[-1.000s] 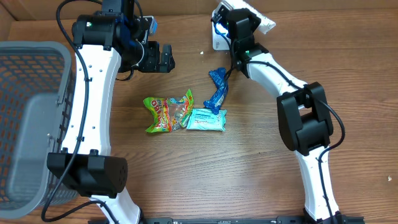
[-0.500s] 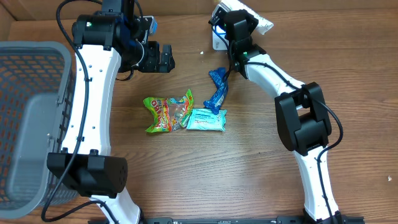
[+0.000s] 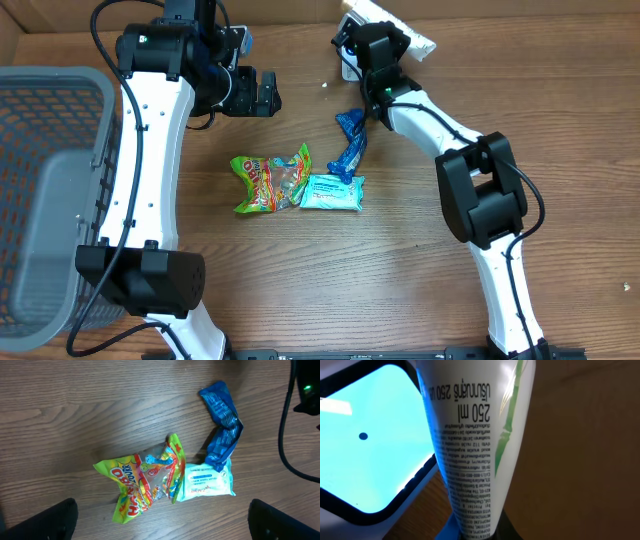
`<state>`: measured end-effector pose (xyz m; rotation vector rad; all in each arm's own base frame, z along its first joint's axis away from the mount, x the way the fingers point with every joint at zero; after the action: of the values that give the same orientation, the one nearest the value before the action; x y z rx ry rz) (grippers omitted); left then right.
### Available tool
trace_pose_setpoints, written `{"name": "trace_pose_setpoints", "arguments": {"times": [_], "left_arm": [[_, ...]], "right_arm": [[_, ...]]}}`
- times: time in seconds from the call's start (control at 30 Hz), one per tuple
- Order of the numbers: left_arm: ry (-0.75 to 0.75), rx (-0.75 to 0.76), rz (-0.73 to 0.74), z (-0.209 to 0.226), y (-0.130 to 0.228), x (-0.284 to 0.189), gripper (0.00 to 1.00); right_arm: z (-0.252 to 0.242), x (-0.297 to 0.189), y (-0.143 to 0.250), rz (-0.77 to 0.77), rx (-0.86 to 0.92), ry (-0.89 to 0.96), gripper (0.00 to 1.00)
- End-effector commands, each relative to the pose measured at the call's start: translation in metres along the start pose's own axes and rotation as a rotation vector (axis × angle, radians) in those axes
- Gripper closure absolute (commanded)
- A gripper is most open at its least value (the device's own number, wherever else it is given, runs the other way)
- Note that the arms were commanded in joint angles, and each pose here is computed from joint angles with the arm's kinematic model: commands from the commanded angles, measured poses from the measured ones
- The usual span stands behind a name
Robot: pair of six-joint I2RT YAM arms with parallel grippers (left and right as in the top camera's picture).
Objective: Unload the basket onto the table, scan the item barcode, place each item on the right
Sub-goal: 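Hold the tube's barcode side in front of the white scanner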
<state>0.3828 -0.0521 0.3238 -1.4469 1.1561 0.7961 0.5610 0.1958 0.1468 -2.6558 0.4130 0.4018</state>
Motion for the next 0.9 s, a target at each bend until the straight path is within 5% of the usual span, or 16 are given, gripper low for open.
{"name": "trace_pose_setpoints", "arguments": {"times": [0.0, 0.87], "left_arm": [[0.001, 0.030, -0.019, -0.004, -0.001, -0.005, 0.00], [0.001, 0.030, -0.019, -0.004, -0.001, -0.005, 0.00]], "right_arm": [[-0.013, -0.003, -0.008, 0.001, 0.034, 0.051, 0.96], [-0.029, -0.009, -0.009, 0.072, 0.091, 0.210, 0.96]]}}
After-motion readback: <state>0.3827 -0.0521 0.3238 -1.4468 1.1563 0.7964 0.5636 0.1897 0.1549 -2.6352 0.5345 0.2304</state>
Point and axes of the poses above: each gripper's point midway between its finger pads, its own x axis out along the fingers, its own z axis along the line the jaws close on, y = z × x, the point moved 9 cm from there along -x, back along the fingers
